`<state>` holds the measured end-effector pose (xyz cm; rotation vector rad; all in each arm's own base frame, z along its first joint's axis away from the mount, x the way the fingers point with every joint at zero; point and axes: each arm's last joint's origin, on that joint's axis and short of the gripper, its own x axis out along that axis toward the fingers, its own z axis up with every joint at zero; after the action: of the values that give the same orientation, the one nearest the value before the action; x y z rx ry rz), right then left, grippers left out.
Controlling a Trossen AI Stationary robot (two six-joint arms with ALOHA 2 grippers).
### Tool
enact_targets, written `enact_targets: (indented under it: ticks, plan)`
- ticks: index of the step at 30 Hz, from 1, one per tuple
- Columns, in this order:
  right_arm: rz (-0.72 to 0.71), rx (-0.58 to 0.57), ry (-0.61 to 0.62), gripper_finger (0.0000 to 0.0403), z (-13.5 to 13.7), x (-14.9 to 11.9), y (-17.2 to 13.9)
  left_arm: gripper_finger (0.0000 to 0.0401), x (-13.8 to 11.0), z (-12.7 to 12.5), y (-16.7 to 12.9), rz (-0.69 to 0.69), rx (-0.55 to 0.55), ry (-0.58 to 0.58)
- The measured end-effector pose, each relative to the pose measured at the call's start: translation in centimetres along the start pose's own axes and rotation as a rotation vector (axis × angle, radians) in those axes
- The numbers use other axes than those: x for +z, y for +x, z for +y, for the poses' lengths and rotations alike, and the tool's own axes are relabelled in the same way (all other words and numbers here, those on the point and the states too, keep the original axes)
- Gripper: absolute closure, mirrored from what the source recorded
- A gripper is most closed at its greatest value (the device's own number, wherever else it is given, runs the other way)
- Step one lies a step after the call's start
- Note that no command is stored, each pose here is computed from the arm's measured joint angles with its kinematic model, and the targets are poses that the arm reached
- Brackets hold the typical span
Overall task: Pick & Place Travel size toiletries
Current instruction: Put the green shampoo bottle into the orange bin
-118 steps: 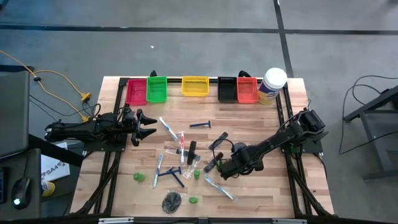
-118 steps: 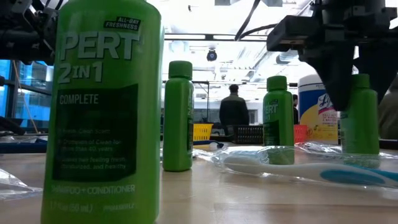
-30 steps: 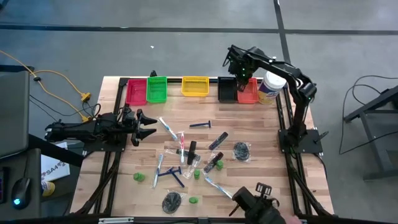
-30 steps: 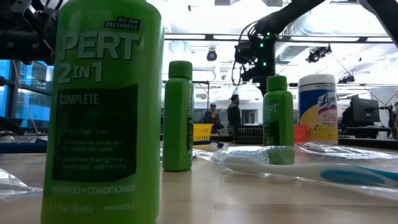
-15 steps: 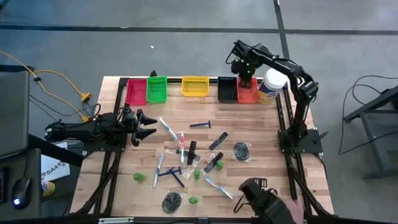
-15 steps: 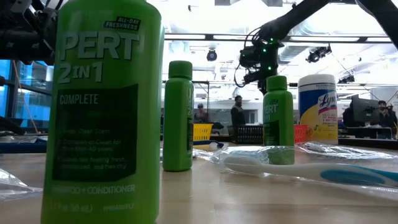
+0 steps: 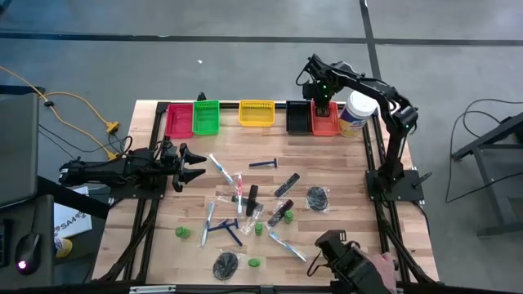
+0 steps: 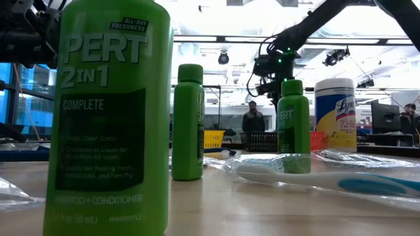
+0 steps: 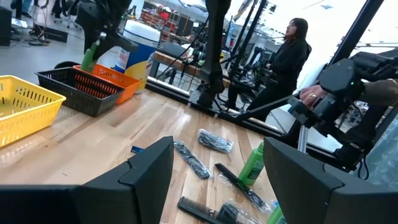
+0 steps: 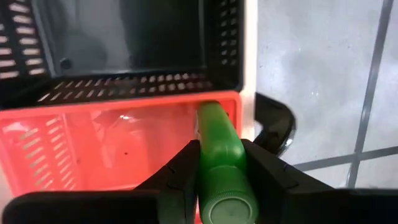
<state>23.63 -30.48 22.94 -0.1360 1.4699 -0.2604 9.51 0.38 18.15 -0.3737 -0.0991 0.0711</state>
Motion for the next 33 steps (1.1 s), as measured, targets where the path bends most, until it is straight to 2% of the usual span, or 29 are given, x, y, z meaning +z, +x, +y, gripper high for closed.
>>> enact_targets:
  ticks: [12,17,21,33]
  plan:
    - [-0.019,0.018,0.019,0.0306,-0.2,-0.2,0.1,0.016,0.0,0.0,0.0,0.0,0.0,0.0]
    - [0.015,0.034,0.031,0.0306,0.4,-0.6,1.1,0.016,0.0,0.0,0.0,0.0,0.0,0.0]
    - [0.025,-0.013,0.027,0.0307,0.3,-0.6,1.4,0.016,0.0,0.0,0.0,0.0,0.0,0.0]
    - [0.015,0.007,0.022,0.0305,0.9,-0.7,2.3,0.016,0.0,0.0,0.0,0.0,0.0,0.0]
